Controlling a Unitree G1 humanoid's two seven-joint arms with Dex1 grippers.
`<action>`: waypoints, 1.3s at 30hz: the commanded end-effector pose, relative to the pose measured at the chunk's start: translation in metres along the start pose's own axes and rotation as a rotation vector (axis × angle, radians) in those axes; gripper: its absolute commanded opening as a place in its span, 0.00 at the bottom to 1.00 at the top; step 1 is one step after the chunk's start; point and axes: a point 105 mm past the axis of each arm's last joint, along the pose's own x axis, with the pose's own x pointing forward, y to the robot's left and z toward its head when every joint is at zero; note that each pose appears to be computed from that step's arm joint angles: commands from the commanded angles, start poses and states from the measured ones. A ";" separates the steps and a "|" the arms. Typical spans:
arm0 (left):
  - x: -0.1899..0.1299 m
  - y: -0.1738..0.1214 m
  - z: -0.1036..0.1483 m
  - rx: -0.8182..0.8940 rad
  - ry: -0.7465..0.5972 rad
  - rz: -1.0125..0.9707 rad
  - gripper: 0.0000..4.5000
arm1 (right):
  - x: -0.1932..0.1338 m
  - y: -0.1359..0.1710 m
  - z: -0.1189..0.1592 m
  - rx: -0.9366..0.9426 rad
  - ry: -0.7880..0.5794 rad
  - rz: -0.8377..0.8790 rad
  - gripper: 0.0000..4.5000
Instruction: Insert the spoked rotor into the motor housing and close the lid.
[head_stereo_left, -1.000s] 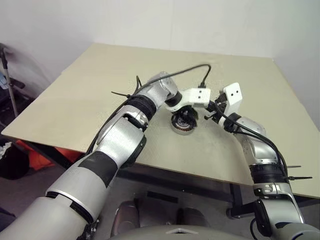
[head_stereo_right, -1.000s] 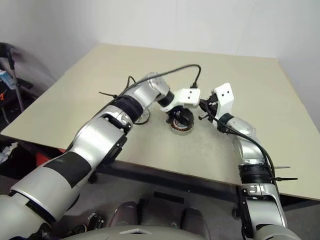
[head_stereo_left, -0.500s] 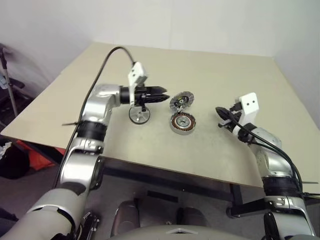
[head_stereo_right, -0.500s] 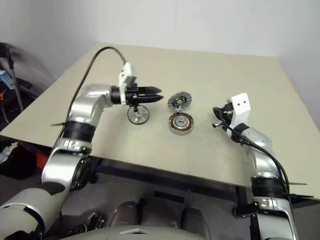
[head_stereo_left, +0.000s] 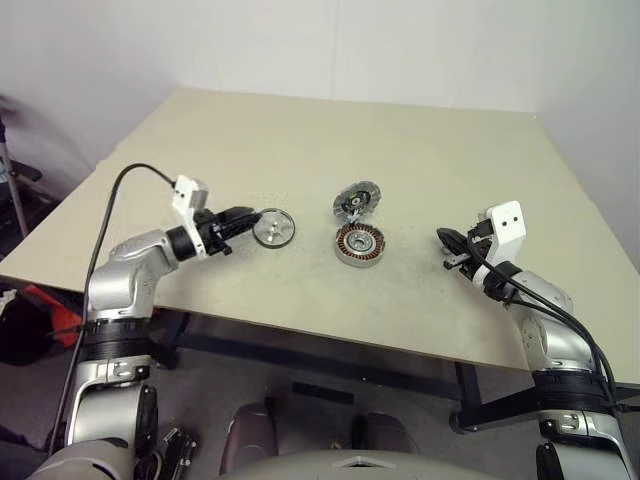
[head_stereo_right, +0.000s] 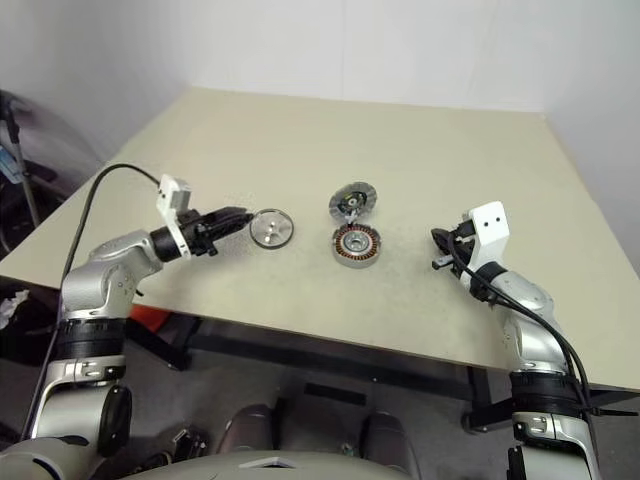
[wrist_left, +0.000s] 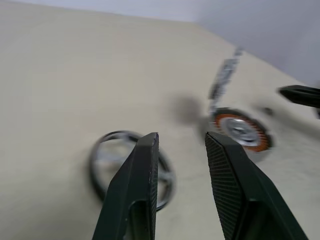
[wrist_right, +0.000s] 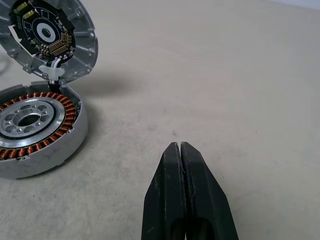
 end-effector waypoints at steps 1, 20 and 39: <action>-0.009 0.009 0.000 0.022 -0.016 0.042 0.35 | 0.000 -0.010 0.010 -0.016 -0.035 -0.038 0.13; 0.011 -0.015 0.004 0.074 -0.033 -0.016 0.35 | -0.007 -0.040 -0.023 -0.043 0.187 -0.114 0.47; 0.012 -0.018 0.006 0.071 -0.038 -0.002 0.35 | 0.010 -0.022 -0.025 -0.028 0.213 -0.062 0.47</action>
